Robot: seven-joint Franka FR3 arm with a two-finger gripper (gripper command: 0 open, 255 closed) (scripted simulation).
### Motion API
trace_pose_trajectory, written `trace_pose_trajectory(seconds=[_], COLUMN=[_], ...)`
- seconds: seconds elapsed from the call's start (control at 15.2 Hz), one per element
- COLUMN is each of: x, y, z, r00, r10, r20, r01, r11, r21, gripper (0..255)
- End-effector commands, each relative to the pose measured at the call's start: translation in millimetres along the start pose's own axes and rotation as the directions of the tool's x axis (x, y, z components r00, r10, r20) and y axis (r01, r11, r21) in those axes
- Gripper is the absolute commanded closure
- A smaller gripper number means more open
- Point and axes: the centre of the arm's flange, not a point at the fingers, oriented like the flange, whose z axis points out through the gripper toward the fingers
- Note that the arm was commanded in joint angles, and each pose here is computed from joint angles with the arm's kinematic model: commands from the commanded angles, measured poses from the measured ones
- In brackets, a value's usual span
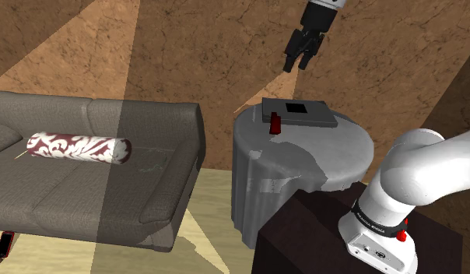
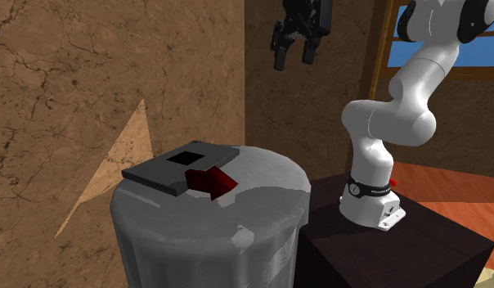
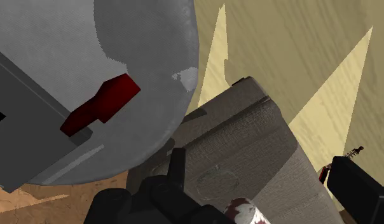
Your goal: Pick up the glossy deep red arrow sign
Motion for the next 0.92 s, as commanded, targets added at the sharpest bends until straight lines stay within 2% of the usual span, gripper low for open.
trace_pose_trajectory(seconds=[0.0, 0.4, 0.59, 0.86], x=[0, 38, 55, 74], y=[0, 31, 50, 78], z=[0, 62, 93, 134], r00=[1.000, 0.989, 0.975, 0.947], r10=[0.000, 0.147, 0.220, 0.316], r20=[0.000, 0.029, 0.041, 0.055], r01=[0.000, -0.146, -0.217, -0.310], r11=[1.000, 0.988, 0.974, 0.946], r21=[0.000, -0.040, -0.062, -0.092], gripper=[0, 0, 0, 0])
